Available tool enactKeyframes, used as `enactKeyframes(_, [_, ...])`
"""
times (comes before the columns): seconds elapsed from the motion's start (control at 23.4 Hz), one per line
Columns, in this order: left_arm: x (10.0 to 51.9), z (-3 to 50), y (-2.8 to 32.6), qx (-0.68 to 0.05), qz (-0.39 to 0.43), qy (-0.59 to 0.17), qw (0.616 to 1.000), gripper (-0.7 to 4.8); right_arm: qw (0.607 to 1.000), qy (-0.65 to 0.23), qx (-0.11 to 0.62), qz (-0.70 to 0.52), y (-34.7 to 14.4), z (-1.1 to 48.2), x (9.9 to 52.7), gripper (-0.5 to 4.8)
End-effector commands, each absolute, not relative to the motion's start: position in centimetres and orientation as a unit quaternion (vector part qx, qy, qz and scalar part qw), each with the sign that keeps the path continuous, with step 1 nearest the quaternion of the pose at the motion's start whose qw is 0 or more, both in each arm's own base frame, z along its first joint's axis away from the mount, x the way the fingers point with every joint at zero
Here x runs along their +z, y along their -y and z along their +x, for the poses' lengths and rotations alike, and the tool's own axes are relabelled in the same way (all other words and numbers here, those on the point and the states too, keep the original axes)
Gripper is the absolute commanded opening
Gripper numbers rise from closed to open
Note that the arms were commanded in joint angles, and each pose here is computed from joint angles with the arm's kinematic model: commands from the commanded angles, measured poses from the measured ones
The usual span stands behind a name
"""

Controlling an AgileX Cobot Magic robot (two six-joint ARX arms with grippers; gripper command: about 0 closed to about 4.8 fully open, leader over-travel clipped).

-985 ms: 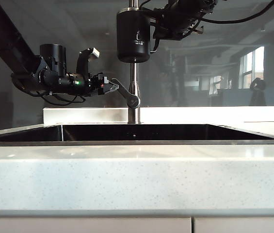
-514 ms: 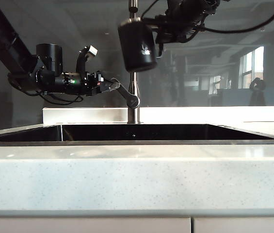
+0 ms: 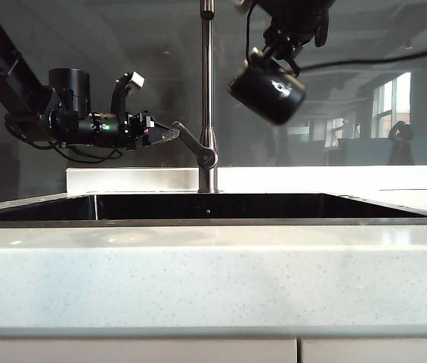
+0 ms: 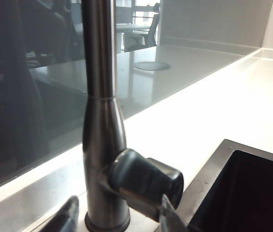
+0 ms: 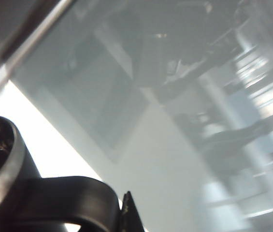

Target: Pick up the mug next to the sink, go to the faucet to get some water, pour the water into the sink, and finally put the mug back to its place.

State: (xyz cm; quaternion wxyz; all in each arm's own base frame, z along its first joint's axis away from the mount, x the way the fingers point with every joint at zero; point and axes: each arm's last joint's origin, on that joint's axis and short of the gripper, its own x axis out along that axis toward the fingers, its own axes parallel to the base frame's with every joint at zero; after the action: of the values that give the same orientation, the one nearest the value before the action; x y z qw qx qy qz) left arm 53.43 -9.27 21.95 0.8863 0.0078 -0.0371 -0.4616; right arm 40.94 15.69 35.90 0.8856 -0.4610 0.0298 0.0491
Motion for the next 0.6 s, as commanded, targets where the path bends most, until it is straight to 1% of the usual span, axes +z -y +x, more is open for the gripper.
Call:
enactKeyframes(0.04, [22.6, 53.4, 9.2, -0.463, 0.012, 0.047, 0.885, 2.1, 0.832, 0.001, 0.009, -0.555, -16.1, 40.2, 37.7, -0.02])
enactKeyframes(0.17, [22.6, 53.4, 9.2, -0.462, 0.012, 0.047, 0.885, 2.1, 0.806, 0.004, 0.005, -0.592, -16.3, 39.7, 38.2, -0.02])
enactKeyframes(0.39, [22.6, 53.4, 9.2, -0.463, 0.012, 0.047, 0.885, 2.1, 0.774, 0.016, 0.007, -0.633, -17.0, 38.8, 39.0, -0.02])
enactKeyframes(0.51, [22.6, 53.4, 9.2, -0.463, 0.012, 0.047, 0.885, 2.1, 0.733, 0.012, 0.013, -0.68, -17.1, 38.0, 39.5, -0.02])
enactKeyframes(0.6, [22.6, 53.4, 9.2, -0.463, 0.011, 0.047, 0.885, 2.1, 0.724, 0.012, 0.012, -0.689, -17.0, 37.8, 39.7, -0.02])
